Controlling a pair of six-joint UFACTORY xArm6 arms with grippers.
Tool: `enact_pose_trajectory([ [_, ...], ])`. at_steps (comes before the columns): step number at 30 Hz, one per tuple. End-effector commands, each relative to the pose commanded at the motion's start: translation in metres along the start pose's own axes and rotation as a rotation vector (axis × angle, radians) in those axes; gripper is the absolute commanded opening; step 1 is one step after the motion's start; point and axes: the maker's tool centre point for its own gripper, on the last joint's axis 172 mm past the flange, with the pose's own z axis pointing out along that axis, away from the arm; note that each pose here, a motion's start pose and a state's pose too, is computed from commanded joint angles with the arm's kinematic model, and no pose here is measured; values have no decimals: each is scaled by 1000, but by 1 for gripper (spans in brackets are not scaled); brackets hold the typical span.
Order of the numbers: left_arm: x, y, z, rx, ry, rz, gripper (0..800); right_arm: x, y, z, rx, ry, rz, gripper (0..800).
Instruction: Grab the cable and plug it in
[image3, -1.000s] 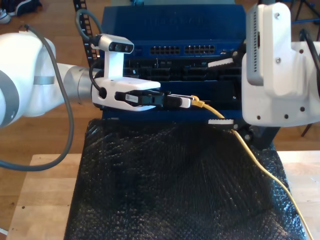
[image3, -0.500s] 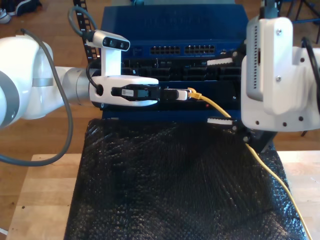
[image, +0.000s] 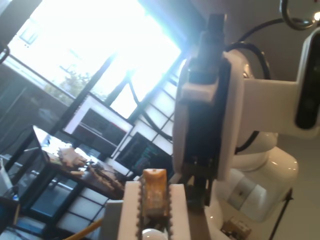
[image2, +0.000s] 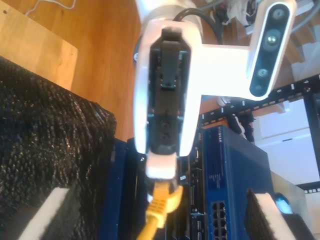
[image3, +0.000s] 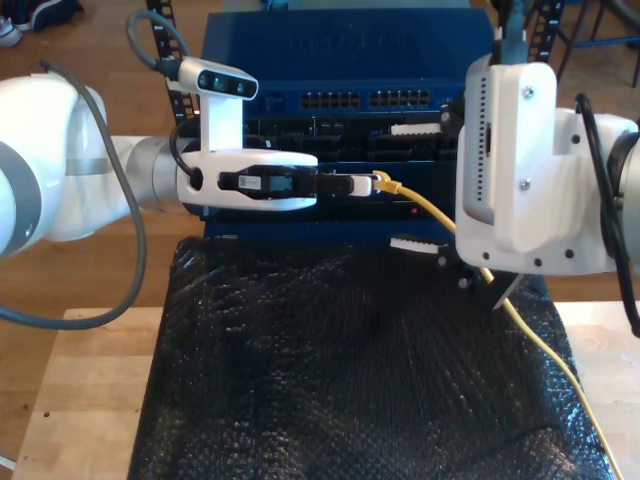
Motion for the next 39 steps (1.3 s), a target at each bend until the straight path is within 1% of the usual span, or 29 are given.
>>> enact_pose_trajectory([
  [7,1,4,2,-19,5,3,7,-1,3,-1,-12,-3,-1,728],
  [9,1,5,1,-25,6,0,7,0,3,-2,-13,-2,-1,693],
  [11,0,6,1,-35,7,-5,7,0,4,-2,-14,-2,0,688],
  [12,0,7,2,-38,7,-5,7,0,4,-2,-14,-2,0,664],
  [15,0,8,2,-42,6,-6,7,1,5,-3,-18,-1,-1,656],
  [17,0,8,2,-42,6,-6,7,1,4,-3,-16,0,-2,625],
  [19,-1,7,2,-42,7,-7,7,1,5,-3,-18,0,-2,614],
  [21,-1,8,2,-44,7,-7,7,1,5,-3,-18,0,-2,555],
  [24,-1,10,3,-52,6,-7,8,1,5,-3,-18,0,1,538],
  [26,-2,10,2,-57,8,-11,9,1,4,-3,-17,0,3,504],
  [31,-2,10,2,-59,10,-13,9,1,4,-3,-17,0,3,465],
  [35,-2,13,2,-73,13,-15,14,1,4,-3,-17,0,3,459],
  [39,-1,14,3,-77,21,-37,14,2,4,-3,-15,2,2,447],
])
